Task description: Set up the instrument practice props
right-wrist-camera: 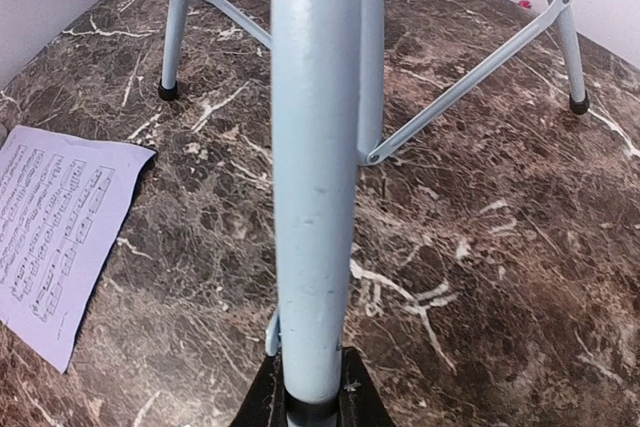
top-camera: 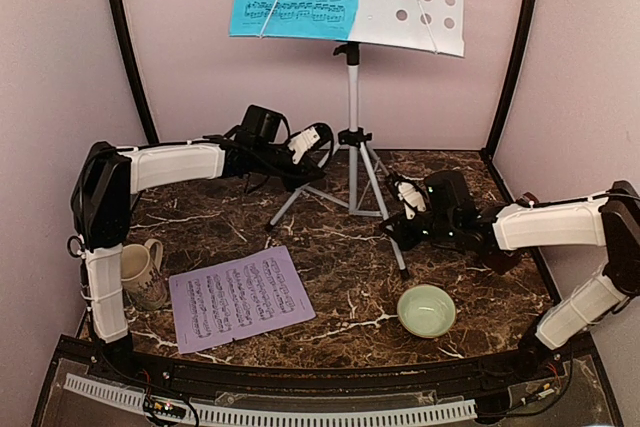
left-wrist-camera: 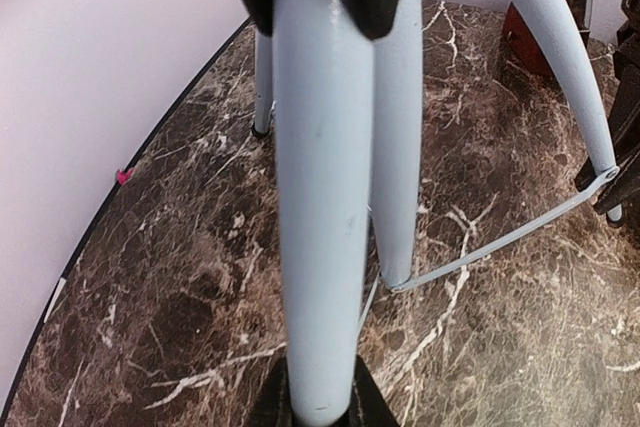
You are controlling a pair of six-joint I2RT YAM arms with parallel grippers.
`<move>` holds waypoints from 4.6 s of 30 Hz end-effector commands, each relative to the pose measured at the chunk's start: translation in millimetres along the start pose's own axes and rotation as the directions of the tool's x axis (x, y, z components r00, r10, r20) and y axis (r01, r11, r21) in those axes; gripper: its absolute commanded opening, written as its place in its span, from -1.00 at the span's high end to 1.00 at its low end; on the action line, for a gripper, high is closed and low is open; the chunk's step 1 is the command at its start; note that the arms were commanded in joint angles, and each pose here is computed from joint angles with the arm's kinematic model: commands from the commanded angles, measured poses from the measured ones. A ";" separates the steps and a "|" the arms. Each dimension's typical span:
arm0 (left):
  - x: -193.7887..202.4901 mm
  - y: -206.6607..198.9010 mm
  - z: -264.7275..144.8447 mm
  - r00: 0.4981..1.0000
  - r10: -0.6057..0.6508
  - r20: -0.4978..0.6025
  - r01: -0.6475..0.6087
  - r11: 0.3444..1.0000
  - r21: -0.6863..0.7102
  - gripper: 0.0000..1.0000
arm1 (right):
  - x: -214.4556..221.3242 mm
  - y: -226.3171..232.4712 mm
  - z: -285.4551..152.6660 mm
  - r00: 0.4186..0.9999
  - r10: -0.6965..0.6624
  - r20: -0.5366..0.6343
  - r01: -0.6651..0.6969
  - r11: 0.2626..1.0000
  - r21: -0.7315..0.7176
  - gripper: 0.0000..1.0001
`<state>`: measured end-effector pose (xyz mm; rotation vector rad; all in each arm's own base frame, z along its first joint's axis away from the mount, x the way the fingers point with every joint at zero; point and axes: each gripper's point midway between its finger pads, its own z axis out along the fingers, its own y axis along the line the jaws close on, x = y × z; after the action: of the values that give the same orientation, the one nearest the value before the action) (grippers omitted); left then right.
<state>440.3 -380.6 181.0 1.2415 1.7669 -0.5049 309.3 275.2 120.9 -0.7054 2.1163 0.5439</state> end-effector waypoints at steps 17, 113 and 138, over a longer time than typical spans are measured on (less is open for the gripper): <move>22.8 49.4 -87.8 1.000 0.009 -0.010 -0.011 0.966 -0.259 0.98 | -27.1 99.8 43.8 0.995 0.033 0.091 -0.023 0.994 -0.108 1.00; 149.5 -103.0 -115.4 0.655 -0.751 -0.078 0.738 0.659 -0.148 -0.59 | 44.5 198.7 20.7 0.801 0.586 -0.121 -0.598 0.777 -0.198 -0.22; 200.0 -114.7 -113.8 0.602 -0.789 -0.124 0.756 0.613 -0.229 -0.48 | 86.6 182.4 79.5 0.525 0.851 0.006 -0.850 0.525 -0.038 0.03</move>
<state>270.3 -239.3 55.3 0.3457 2.4723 -0.7133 186.9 425.2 34.7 0.3580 2.3714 1.0703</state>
